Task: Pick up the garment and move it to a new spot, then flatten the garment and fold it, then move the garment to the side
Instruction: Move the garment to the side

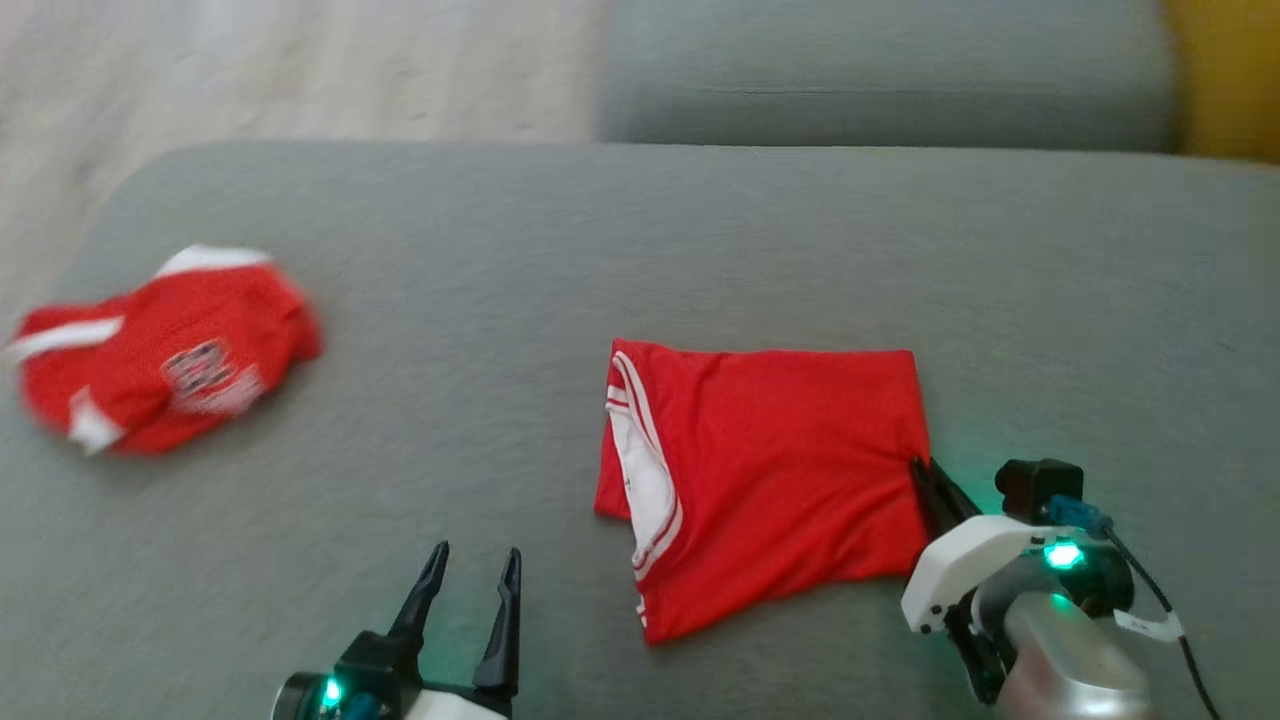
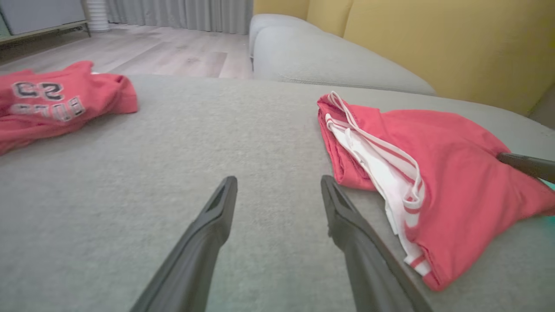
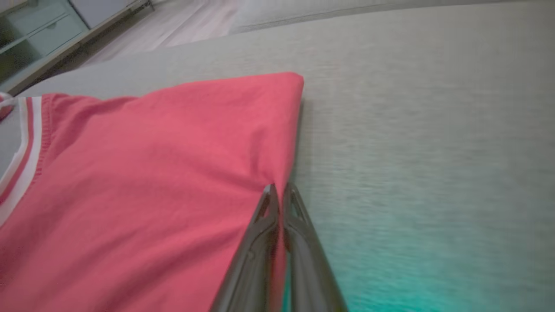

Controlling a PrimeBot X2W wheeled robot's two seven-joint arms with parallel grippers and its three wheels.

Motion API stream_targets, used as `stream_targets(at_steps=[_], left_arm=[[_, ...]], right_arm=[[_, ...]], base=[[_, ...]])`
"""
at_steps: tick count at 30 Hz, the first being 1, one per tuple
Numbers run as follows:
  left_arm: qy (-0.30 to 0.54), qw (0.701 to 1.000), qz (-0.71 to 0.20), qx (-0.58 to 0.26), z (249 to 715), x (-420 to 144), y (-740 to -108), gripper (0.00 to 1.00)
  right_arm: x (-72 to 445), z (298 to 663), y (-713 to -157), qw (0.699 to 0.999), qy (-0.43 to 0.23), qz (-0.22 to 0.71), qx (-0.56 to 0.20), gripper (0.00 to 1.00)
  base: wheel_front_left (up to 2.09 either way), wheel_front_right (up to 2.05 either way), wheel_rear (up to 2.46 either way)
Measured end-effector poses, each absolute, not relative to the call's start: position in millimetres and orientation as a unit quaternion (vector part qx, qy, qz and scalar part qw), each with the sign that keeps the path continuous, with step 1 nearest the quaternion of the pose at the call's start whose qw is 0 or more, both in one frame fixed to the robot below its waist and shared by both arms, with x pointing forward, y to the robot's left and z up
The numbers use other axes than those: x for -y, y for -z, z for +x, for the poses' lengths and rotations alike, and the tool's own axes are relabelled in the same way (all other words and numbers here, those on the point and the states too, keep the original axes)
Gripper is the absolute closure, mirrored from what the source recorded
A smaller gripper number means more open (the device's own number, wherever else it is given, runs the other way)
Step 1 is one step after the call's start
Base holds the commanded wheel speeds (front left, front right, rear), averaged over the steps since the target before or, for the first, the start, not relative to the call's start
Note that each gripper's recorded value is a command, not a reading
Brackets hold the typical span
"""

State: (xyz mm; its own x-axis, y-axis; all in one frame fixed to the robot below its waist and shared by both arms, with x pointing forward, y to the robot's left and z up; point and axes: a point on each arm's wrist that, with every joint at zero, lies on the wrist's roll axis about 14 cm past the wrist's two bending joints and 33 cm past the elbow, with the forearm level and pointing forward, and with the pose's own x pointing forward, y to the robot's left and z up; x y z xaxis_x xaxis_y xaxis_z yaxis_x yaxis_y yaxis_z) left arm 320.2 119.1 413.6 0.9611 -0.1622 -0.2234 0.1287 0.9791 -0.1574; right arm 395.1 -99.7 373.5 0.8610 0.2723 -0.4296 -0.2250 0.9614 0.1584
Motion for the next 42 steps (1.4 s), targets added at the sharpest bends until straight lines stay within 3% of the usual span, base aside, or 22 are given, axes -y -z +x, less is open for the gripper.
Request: stream_targets(at_steps=[8, 17, 25, 30, 37, 42], left_arm=[[0.203, 0.971, -0.073, -0.105, 350.1, -38.1, -427.5, 0.0], [0.351, 0.929, -0.076, -0.088, 359.6, 63.9, -445.5, 0.0], [0.401, 0.906, -0.083, -0.109, 351.6, 98.9, -434.2, 0.0], [0.392, 0.908, -0.084, -0.12, 352.3, 91.8, -425.9, 0.0], [0.36, 0.92, -0.077, -0.133, 362.1, 68.7, -410.6, 0.0], [0.337, 0.929, -0.068, -0.138, 374.9, 51.3, -400.7, 0.0]], right_arm=[[180.2, 360.9, -386.0, 0.978, -0.019, 0.073, -0.195, 1.0], [253.2, 309.3, -392.4, 0.974, 0.107, 0.108, -0.168, 1.0], [280.9, 284.9, -391.2, 0.967, 0.159, 0.111, -0.167, 1.0], [281.9, 301.6, -397.2, 0.971, 0.146, 0.089, -0.165, 1.0], [326.8, 377.1, -463.7, 0.987, 0.129, -0.007, -0.1, 1.0], [365.9, 419.0, -494.5, 0.983, 0.137, -0.082, -0.095, 1.0]], base=[[0.0, 0.0, 0.0], [0.0, 0.0, 0.0], [0.0, 0.0, 0.0], [0.0, 0.0, 0.0], [0.0, 0.0, 0.0], [0.0, 0.0, 0.0]])
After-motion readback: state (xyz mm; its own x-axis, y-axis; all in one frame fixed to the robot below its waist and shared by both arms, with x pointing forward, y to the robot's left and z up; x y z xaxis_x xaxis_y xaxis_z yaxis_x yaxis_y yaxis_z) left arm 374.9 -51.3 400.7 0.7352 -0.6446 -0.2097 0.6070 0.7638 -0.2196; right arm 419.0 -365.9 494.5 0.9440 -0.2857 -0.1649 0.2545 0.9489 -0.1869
